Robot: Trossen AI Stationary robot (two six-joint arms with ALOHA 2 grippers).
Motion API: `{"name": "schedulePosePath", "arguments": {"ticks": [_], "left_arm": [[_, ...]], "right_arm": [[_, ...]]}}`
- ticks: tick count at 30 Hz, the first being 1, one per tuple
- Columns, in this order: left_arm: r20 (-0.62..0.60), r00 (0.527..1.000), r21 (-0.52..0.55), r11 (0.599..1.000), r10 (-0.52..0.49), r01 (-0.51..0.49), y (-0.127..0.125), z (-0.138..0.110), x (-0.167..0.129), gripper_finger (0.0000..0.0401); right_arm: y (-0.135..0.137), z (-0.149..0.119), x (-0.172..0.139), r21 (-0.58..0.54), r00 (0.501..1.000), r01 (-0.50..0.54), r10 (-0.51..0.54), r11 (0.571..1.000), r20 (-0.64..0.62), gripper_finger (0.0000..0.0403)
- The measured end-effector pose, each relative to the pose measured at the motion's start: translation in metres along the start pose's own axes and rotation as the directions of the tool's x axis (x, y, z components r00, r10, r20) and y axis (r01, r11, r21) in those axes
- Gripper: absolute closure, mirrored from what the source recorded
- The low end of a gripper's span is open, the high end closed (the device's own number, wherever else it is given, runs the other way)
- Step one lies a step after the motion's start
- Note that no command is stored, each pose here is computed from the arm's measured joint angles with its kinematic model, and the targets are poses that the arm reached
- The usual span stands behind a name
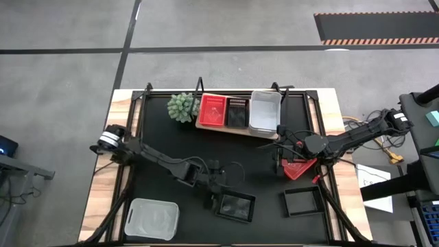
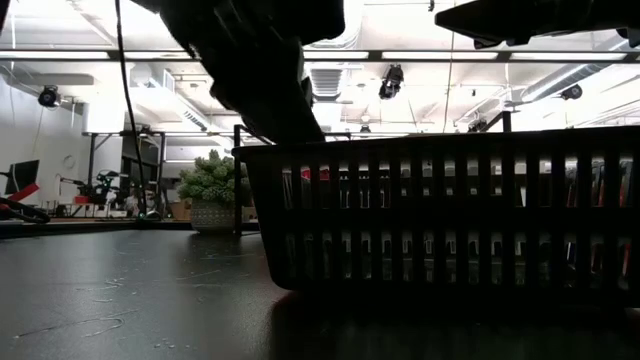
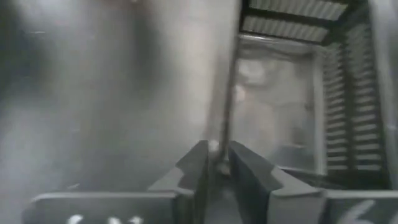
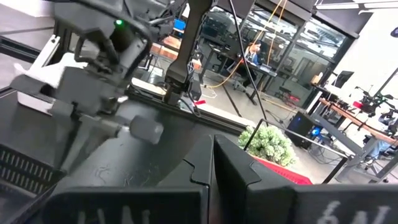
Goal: Stack baskets on shelf by color
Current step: Stack the left black basket on top of the black basket on the shelf
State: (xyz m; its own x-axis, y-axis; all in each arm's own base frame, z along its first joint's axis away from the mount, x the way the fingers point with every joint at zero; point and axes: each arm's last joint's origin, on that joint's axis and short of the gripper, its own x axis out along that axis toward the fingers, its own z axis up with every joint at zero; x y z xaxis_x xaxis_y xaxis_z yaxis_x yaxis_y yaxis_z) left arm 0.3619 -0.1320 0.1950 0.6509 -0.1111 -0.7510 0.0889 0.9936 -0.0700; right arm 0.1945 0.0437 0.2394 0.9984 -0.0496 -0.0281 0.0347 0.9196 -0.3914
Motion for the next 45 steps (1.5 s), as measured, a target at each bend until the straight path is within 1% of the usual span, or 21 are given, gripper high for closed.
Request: {"name": "schedulePosePath", "arguments": {"ticks": [3, 5, 7, 10, 12, 14, 17, 19, 21, 23, 26, 29, 32, 35, 38, 41, 45], "left_arm": [[-0.025, 0.999, -0.004, 0.999, -0.045, 0.045, 0.001, -0.002, 0.007, 0.0384], [-0.033, 0.999, -0.016, 0.999, -0.041, 0.040, 0.005, -0.002, 0.010, 0.0396], [-0.028, 1.000, -0.017, 1.000, 0.008, -0.009, 0.010, -0.002, 0.011, 0.0397], [-0.024, 0.994, 0.009, 0.995, 0.102, -0.102, 0.020, 0.001, 0.008, 0.0396], [-0.080, 0.986, 0.034, 0.989, 0.144, -0.142, 0.027, 0.001, -0.003, 0.0396], [-0.094, 0.982, 0.040, 0.986, 0.163, -0.160, 0.034, 0.009, -0.017, 0.0396], [-0.070, 0.979, 0.022, 0.981, 0.193, -0.192, 0.041, 0.019, -0.041, 0.0396], [-0.018, 0.982, -0.003, 0.982, 0.190, -0.190, 0.042, 0.026, -0.054, 0.0396], [0.013, 0.983, -0.044, 0.982, 0.183, -0.182, 0.041, 0.029, -0.063, 0.0396], [0.038, 0.984, -0.101, 0.981, 0.171, -0.167, 0.037, 0.031, -0.066, 0.0396], [0.018, 0.988, -0.149, 0.978, 0.150, -0.146, 0.027, 0.027, -0.061, 0.0396], [-0.013, 0.996, -0.134, 0.987, 0.087, -0.088, 0.010, 0.020, -0.054, 0.0396], [-0.042, 0.997, -0.102, 0.992, 0.067, -0.071, -0.004, 0.013, -0.045, 0.0396], [-0.065, 0.996, -0.091, 0.993, 0.063, -0.069, -0.010, 0.008, -0.038, 0.0396], [-0.077, 0.995, -0.081, 0.994, 0.070, -0.076, -0.012, 0.003, -0.037, 0.0396], [-0.078, 0.991, -0.068, 0.991, 0.112, -0.117, -0.012, -0.003, -0.037, 0.0396], [-0.058, 0.988, -0.052, 0.988, 0.145, -0.148, -0.010, -0.004, -0.041, 0.0396]], "right_arm": [[0.000, 0.000, 0.000, 0.000, 1.000, 0.000, 0.000, 1.000, -0.001, 0.0394], [0.000, 0.000, 0.000, -0.001, 1.000, -0.001, 0.001, 1.000, -0.002, 0.0394], [0.000, 0.000, 0.000, -0.001, 1.000, -0.001, 0.001, 1.000, -0.003, 0.0394], [0.000, 0.000, 0.000, -0.001, 1.000, -0.001, 0.001, 1.000, -0.004, 0.0394], [0.000, 0.000, 0.000, -0.002, 1.000, -0.002, 0.002, 1.000, -0.005, 0.0394], [0.000, -0.001, 0.000, -0.002, 1.000, -0.003, 0.003, 1.000, -0.007, 0.0394], [0.000, -0.001, 0.000, -0.002, 1.000, -0.003, 0.003, 1.000, -0.007, 0.0394], [0.000, -0.001, 0.000, -0.004, 1.000, -0.003, 0.003, 1.000, -0.008, 0.0394], [0.001, -0.001, 0.000, -0.005, 1.000, -0.005, 0.005, 1.000, -0.014, 0.0394], [0.001, -0.002, 0.000, -0.010, 1.000, -0.010, 0.010, 1.000, -0.024, 0.0394], [0.001, -0.003, 0.000, -0.012, 0.999, -0.014, 0.013, 1.000, -0.033, 0.0394], [0.001, -0.003, 0.000, -0.013, 0.999, -0.015, 0.015, 1.000, -0.037, 0.0394], [0.002, -0.005, 0.000, -0.020, 0.998, -0.027, 0.026, 0.999, -0.055, 0.0394], [0.003, -0.006, 0.000, -0.016, 0.998, -0.035, 0.034, 0.999, -0.061, 0.0388], [0.003, -0.006, 0.000, 0.011, 0.996, -0.061, 0.062, 0.998, -0.063, 0.0367], [0.004, 0.000, 0.002, 0.033, 0.992, -0.087, 0.089, 0.996, -0.086, 0.0336], [0.006, 0.009, 0.006, 0.065, 0.975, -0.167, 0.174, 0.984, -0.136, 0.0294]]}}
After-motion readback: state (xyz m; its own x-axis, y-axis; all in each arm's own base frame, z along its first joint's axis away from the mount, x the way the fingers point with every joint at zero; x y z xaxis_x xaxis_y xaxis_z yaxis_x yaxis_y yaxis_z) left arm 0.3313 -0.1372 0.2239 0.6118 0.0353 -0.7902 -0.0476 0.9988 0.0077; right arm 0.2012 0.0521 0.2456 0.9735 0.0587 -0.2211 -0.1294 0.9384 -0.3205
